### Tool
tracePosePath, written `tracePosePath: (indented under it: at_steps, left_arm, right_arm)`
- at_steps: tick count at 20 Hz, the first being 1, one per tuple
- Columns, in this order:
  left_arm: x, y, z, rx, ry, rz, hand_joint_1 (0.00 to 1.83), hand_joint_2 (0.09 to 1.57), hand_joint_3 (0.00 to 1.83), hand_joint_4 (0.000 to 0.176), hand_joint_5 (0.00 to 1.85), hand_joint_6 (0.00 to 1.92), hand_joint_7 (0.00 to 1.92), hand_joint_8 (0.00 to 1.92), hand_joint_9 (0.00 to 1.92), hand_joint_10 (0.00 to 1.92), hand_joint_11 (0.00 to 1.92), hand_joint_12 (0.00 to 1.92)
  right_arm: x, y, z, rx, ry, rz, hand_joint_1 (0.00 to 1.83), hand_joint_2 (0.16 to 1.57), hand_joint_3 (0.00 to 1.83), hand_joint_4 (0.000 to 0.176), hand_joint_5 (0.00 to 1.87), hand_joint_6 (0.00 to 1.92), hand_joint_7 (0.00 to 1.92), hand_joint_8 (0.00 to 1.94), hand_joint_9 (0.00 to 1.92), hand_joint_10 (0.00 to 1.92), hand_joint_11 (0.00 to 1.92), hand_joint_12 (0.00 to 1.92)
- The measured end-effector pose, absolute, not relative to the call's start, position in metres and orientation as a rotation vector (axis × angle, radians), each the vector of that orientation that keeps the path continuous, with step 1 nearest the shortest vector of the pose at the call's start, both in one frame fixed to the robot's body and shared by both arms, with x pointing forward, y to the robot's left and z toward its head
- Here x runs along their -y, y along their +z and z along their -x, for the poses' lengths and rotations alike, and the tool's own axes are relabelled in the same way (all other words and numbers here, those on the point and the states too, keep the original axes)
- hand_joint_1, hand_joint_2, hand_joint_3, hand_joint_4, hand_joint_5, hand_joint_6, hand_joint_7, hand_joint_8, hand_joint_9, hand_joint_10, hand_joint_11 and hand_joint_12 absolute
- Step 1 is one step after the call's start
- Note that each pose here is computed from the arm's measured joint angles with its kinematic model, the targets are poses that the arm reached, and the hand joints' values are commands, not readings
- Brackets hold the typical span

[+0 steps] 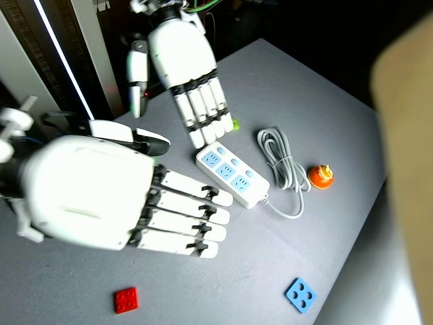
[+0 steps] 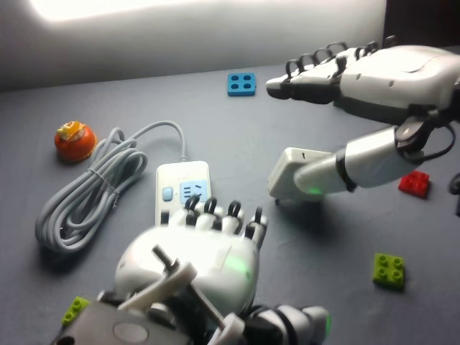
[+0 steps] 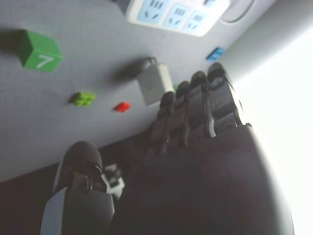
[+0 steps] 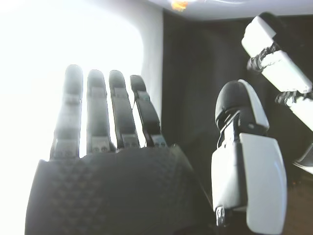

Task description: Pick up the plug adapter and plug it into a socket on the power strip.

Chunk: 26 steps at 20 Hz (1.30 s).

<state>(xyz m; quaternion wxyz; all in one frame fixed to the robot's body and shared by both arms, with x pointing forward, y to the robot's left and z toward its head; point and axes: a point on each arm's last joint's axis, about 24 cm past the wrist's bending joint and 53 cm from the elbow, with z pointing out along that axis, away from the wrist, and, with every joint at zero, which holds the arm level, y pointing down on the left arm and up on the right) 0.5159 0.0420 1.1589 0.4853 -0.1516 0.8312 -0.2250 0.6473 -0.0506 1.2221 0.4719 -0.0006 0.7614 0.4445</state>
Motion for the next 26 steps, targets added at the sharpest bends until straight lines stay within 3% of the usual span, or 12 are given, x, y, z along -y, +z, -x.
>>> tracePosePath:
  at_steps: [1, 5, 10, 15, 18, 26]
  left_arm:
    - [-0.046, 1.152, -0.515, -2.036, -0.528, 0.378, 0.00, 1.23, 0.01, 0.000, 0.00, 0.00, 0.00, 0.00, 0.00, 0.00, 0.00, 0.00]
    - [-0.071, 1.130, -0.514, -2.068, -0.425, 0.405, 0.00, 1.24, 0.01, 0.000, 0.01, 0.00, 0.00, 0.00, 0.00, 0.00, 0.00, 0.00]
    - [-0.071, 1.125, -0.524, -2.066, -0.422, 0.409, 0.00, 1.23, 0.00, 0.000, 0.00, 0.00, 0.00, 0.00, 0.00, 0.00, 0.00, 0.00]
    - [-0.074, 1.124, -0.533, -2.056, -0.418, 0.420, 0.00, 1.24, 0.01, 0.000, 0.00, 0.00, 0.00, 0.00, 0.00, 0.00, 0.00, 0.00]
    - [-0.075, 1.116, -0.533, -2.074, -0.411, 0.410, 0.00, 1.23, 0.00, 0.000, 0.00, 0.00, 0.00, 0.00, 0.00, 0.00, 0.00, 0.00]
    - [-0.077, 1.099, -0.525, -2.104, -0.404, 0.401, 0.00, 1.22, 0.00, 0.000, 0.00, 0.00, 0.00, 0.00, 0.00, 0.00, 0.00, 0.00]
  right_arm:
    - [0.051, 1.218, -0.652, -1.881, 1.106, -0.041, 0.81, 1.03, 0.00, 0.000, 0.13, 0.00, 0.10, 0.00, 0.09, 0.00, 0.00, 0.35]
    - [0.050, 1.212, -0.669, -1.894, 1.122, -0.104, 0.90, 1.03, 0.00, 0.000, 0.13, 0.01, 0.12, 0.00, 0.13, 0.01, 0.00, 0.43]
    - [0.037, 1.189, -0.669, -1.985, 1.164, -0.142, 0.88, 1.06, 0.01, 0.000, 0.08, 0.00, 0.05, 0.00, 0.04, 0.00, 0.00, 0.25]
    - [0.047, 1.181, -0.686, -1.982, 1.183, -0.271, 0.81, 1.08, 0.00, 0.000, 0.08, 0.00, 0.06, 0.00, 0.05, 0.00, 0.00, 0.29]
    - [0.043, 1.163, -0.686, -2.030, 1.175, -0.269, 0.92, 1.04, 0.00, 0.000, 0.11, 0.01, 0.08, 0.00, 0.07, 0.01, 0.00, 0.33]
    - [0.034, 1.141, -0.693, -2.061, 1.160, -0.286, 0.93, 1.03, 0.00, 0.000, 0.12, 0.00, 0.09, 0.00, 0.09, 0.00, 0.00, 0.36]
